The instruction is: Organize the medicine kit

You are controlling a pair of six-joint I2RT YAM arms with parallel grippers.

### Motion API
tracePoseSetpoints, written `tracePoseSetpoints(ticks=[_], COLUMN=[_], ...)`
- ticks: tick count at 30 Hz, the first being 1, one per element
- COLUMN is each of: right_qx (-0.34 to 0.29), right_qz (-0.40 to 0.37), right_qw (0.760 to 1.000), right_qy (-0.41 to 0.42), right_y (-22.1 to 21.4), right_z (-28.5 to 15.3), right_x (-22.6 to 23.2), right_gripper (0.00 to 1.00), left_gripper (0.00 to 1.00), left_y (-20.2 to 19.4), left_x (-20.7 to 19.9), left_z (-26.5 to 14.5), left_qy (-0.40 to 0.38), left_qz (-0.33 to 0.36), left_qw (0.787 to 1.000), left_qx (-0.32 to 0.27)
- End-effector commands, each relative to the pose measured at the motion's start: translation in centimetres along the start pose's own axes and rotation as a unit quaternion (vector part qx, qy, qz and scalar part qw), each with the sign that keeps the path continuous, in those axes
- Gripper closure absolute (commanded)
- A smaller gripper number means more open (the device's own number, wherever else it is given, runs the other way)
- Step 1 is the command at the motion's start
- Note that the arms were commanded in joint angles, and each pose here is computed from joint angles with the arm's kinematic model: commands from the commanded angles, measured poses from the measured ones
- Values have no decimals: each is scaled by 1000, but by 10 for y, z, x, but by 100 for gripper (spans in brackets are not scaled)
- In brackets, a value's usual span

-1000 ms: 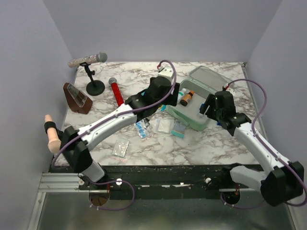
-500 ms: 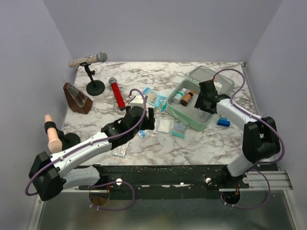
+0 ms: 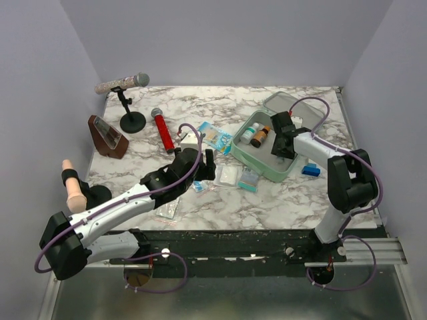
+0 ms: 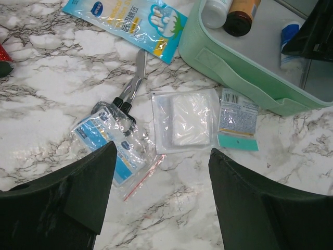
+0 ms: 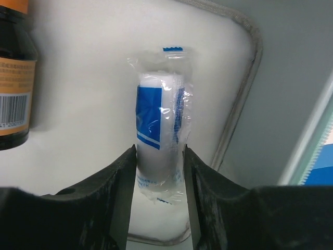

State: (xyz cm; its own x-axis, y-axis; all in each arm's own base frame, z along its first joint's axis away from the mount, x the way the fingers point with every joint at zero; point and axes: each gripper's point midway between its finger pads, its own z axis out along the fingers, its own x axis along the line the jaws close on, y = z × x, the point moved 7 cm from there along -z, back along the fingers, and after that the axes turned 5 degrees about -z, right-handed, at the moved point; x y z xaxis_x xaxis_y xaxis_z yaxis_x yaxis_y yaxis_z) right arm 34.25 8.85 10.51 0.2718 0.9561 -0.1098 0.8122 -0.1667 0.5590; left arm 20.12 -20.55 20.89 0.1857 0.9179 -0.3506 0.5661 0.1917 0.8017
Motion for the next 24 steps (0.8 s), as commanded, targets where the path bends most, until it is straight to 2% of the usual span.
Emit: tracePoseSetpoints(ticks=[1,6,15,18,24], right_qx=[-3,-12,-14,3,3], right_qz=[34,85,146,149,161], right_qw=[998,990,980,980,979], right_qy=[49,107,132,133,125], right_y=[10,27,45,45,43], right_z=[-8,-17,0,7,7], right_x=[12,31,54,60,59], right_gripper=[54,59,64,60,30], left_gripper=[18,19,19,19,19], left_y=[-3,-5,-11,-14,-18], left_x=[1,3,8,10,13], left_z=[4,3,1,1,2], left_qy=[8,10,16,19,24], left_qz=[-6,-9,-15,-12,-10], left_qw=[1000,1000,1000,1000,1000], left_qx=[-2,0,9,14,18])
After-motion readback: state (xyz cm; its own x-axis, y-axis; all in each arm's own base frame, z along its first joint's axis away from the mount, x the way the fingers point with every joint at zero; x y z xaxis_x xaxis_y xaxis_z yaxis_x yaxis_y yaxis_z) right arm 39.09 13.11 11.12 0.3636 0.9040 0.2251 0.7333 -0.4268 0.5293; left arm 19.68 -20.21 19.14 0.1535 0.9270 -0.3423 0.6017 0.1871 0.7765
